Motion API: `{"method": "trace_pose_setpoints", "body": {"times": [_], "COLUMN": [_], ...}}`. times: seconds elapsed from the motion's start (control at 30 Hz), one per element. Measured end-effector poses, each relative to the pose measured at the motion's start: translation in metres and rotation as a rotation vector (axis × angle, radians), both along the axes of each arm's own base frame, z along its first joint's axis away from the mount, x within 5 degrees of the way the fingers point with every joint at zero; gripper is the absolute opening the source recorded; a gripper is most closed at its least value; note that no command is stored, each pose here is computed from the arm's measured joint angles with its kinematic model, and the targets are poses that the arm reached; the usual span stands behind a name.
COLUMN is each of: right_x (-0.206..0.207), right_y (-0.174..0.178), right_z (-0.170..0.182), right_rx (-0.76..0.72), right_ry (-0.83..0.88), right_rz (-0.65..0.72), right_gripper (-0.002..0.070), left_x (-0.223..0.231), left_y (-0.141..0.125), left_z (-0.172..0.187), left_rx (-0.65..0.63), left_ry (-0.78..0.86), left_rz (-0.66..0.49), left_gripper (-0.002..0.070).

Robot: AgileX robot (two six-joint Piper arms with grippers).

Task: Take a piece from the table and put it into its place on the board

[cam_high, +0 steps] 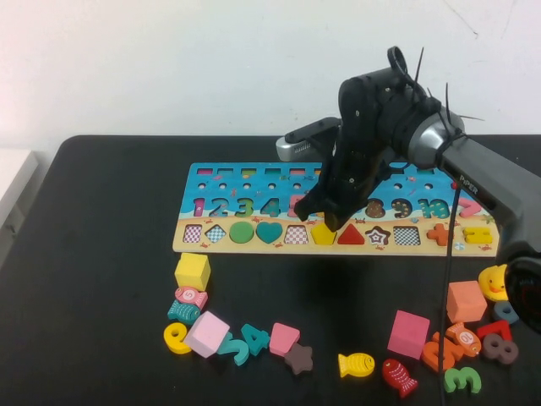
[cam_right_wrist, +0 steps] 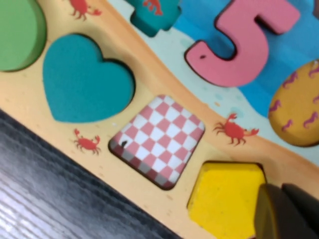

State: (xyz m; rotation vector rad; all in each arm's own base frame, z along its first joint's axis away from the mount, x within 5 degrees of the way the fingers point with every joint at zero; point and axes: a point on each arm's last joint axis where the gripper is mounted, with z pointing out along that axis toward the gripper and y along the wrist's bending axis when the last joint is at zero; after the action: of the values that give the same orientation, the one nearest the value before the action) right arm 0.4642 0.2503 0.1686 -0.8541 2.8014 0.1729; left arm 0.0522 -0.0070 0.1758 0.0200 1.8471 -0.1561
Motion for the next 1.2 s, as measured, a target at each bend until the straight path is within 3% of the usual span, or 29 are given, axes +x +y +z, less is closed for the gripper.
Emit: {"method": "trace_pose_setpoints", "body": {"times": [0.2, 0.4, 0.6, 0.87, 1.03, 1.2], "right_x": [-0.002, -0.025, -0.06, -0.15, -0.201, -0.215], "right_y": [0.0, -0.012, -0.041, -0.092, -0.118, -0.125], "right_z": [0.03, 0.136, 0.228, 0.353, 0.398, 0.409], "right_rx": [0.026, 0.092, 0.068, 0.15, 0.225, 0.242], "right_ry": [-0.063, -0.264, -0.491, -0.79, -0.91, -0.942], "right_rz": [0.06, 0.087, 0.094, 0.072, 0.059, 0.056], "right_gripper": [0.0019, 0.0019, 0.0018, 0.0018, 0.0019, 0.0019], "left_x": [0.0, 0.0, 0.0, 0.0, 0.0, 0.0], "left_y": [0.0, 0.0, 0.0, 0.0, 0.0, 0.0], "left_z": [0.0, 0.0, 0.0, 0.0, 0.0, 0.0], "left_rx": [0.0, 0.0, -0.002, -0.002, -0.002, -0.002], "left_ry": [0.0, 0.0, 0.0, 0.0, 0.0, 0.0], "left_rz": [0.0, 0.0, 0.001, 0.001, 0.001, 0.001], "left_gripper": [-0.0001, -0.0001, -0.0002, -0.0002, -0.0002, -0.0002]}}
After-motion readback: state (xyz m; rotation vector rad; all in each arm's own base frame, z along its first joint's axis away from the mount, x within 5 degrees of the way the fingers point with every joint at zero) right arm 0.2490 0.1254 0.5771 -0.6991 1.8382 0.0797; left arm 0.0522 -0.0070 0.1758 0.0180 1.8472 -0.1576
